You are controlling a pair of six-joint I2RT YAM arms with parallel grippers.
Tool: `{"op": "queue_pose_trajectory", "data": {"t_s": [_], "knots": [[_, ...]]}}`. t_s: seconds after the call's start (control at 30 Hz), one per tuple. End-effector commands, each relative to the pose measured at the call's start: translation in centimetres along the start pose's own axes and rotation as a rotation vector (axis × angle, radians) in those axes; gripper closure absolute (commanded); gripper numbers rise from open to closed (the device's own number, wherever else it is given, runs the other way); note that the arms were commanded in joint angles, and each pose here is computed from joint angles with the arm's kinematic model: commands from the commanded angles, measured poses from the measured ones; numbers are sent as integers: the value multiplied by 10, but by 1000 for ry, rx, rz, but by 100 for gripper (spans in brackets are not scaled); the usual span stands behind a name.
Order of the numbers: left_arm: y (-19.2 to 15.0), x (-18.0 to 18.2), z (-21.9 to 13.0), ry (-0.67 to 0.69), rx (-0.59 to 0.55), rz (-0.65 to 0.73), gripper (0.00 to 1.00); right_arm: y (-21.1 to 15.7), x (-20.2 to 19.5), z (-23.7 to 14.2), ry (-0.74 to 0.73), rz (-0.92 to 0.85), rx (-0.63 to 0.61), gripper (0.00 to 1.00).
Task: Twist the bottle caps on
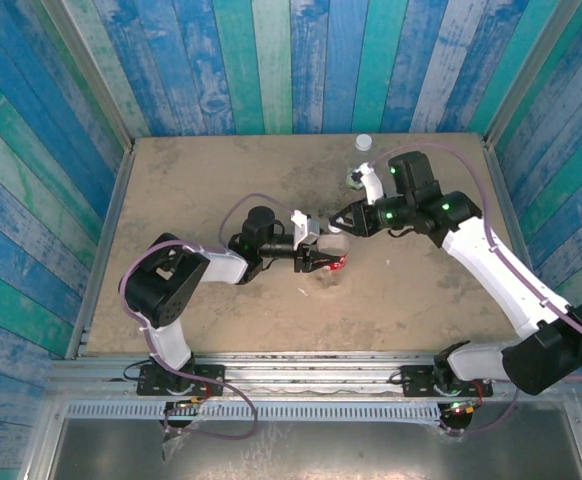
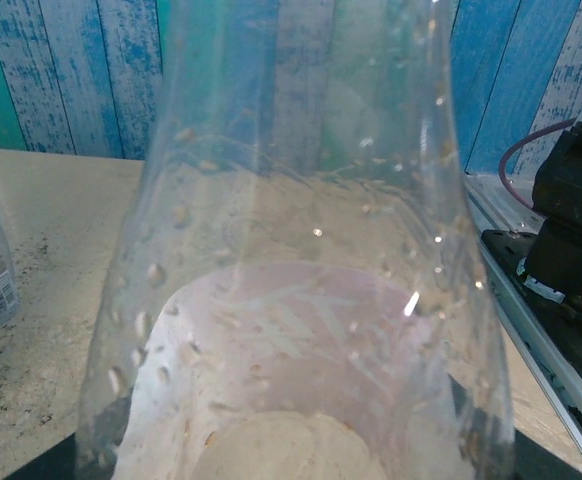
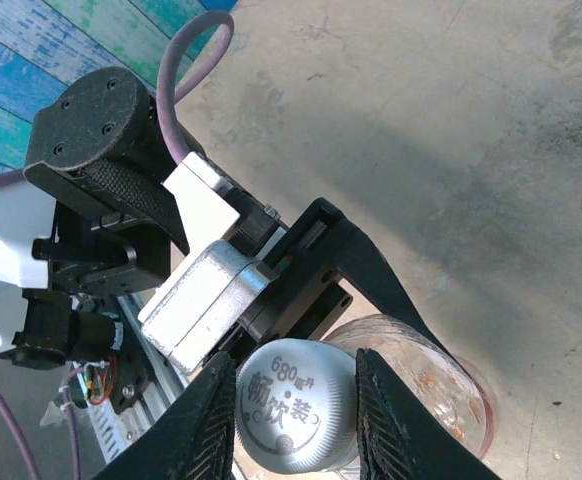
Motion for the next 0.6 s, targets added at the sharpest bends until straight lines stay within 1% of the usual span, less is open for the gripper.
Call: {"op": "queue_pose_trajectory", "data": {"t_s": [0.0,0.13,0.3,0.37,0.47,0.57], "knots": [[-43,-6,-3,15,153,-217,44,-12,9,-9,40,-3,10,70],[-44,-5,-2,14,153,-220,44,-21,14,-14,47,5,3,65],[-46,-4,-1,9,153,-227,44,-26,22,-19,60,-11,-12,62],[-46,-4,-1,8,152,-228,44,-25,22,-22,37,-18,-28,59],[-46,-4,-1,8,153,-227,44,-21,17,-24,-28,-18,-59,48],[-46,-4,-1,9,154,-226,44,-14,12,-22,-68,-6,-72,46]]}}
Point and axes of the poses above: each hand's point on the last joint's axis, 136 mm out from that joint toward the fingers, its own z axis out along the fingers, its own x axis along the line the jaws close on, y = z × x, the point moved 9 cm from there along -z, back along the fingers
